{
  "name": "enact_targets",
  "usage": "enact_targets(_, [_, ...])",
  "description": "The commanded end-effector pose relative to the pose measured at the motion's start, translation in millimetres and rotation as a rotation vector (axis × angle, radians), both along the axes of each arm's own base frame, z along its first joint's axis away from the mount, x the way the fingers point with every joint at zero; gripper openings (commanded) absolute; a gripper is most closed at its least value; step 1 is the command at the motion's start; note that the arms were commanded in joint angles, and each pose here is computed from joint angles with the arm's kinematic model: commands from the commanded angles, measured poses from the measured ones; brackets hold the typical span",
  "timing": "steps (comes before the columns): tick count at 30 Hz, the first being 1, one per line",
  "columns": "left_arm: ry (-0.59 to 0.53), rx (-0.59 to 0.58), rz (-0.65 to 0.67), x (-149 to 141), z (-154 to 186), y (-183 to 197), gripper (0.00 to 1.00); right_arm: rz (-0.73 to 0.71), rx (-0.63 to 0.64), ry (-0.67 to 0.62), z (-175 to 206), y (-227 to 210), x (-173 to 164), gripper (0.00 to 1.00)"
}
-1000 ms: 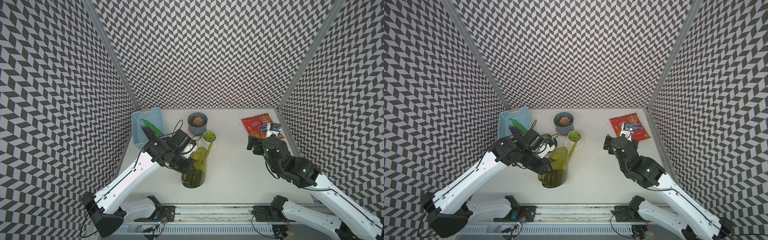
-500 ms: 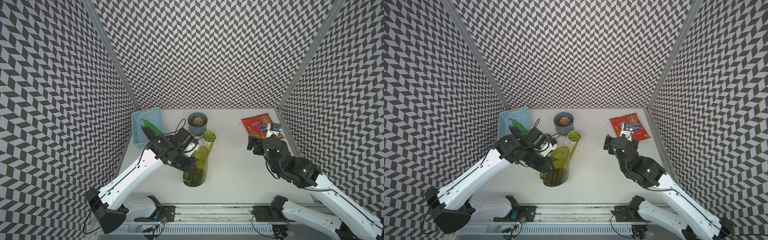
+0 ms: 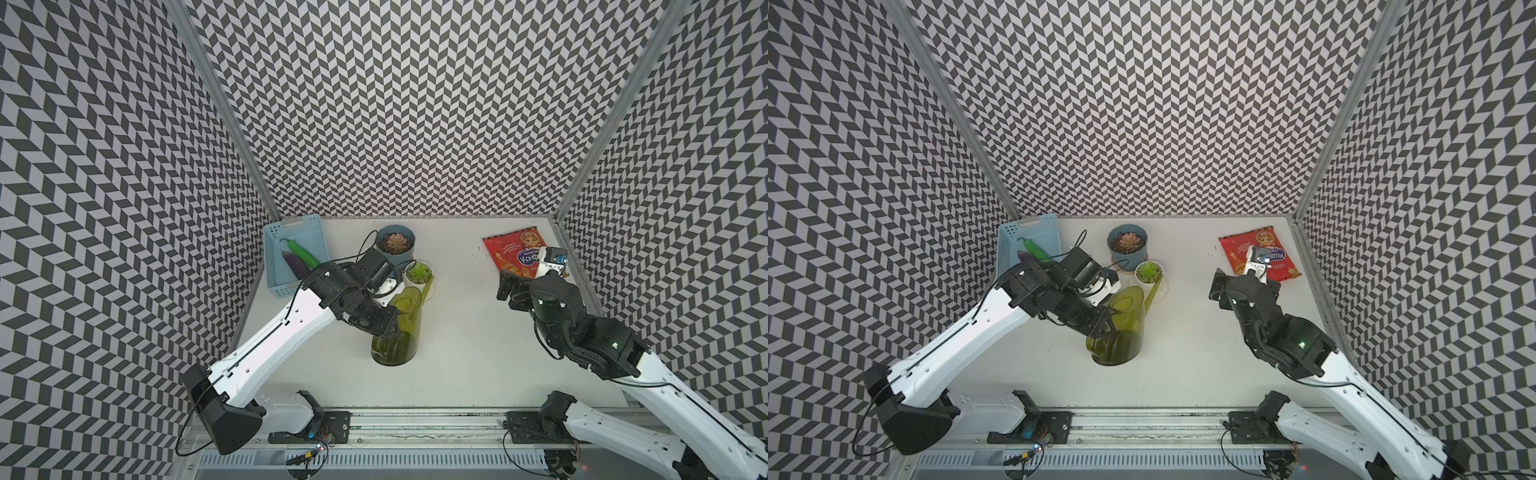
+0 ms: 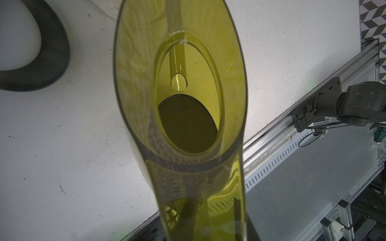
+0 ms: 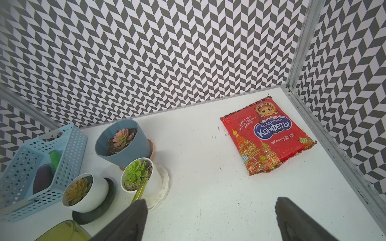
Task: Water the succulent around the soil edge
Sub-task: Water the soil of the potted plant with water.
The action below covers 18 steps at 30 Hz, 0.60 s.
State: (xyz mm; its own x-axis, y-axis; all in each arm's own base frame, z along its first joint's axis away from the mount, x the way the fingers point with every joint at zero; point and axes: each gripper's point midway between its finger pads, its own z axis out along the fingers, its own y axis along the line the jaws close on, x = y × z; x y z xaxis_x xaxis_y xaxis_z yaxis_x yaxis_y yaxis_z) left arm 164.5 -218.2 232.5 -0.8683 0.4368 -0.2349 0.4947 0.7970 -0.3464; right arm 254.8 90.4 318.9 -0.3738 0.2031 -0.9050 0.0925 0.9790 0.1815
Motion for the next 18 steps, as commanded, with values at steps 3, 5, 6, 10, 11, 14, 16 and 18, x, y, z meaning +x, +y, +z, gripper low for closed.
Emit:
enact_targets(3, [-0.062,-0.045,-0.029,8.9,17.2,-11.2,0.0,-0.023,0.037,-0.043,10.7,-3.8,0.5,1.0])
enact_targets(5, [-0.066,-0.043,-0.027,10.2,17.7,-11.7,0.0,-0.022,0.038,-0.044,10.7,-3.8,0.3,1.0])
enact_targets(6, [-0.069,-0.045,-0.025,11.0,18.8,-12.2,0.0,-0.023,0.038,-0.044,10.7,-3.9,0.2,1.0])
enact_targets(10, [-0.081,-0.051,-0.013,14.8,23.0,-13.8,0.0,-0.022,0.04,-0.045,11.2,-4.1,0.2,1.0])
enact_targets(11, [-0.084,-0.053,-0.009,15.7,24.8,-14.0,0.0,-0.022,0.039,-0.045,10.9,-4.1,0.1,1.0])
enact_targets(14, [-0.089,-0.061,-0.003,18.3,28.9,-16.1,0.0,-0.023,0.038,-0.045,10.5,-4.6,-0.1,1.0])
enact_targets(16, [-0.09,-0.063,-0.002,18.6,30.7,-16.7,0.0,-0.024,0.038,-0.046,10.5,-4.9,-0.1,1.0])
enact_targets(18, [-0.091,-0.059,0.0,18.7,31.3,-15.9,0.0,-0.025,0.038,-0.047,10.7,-5.4,-0.4,1.0])
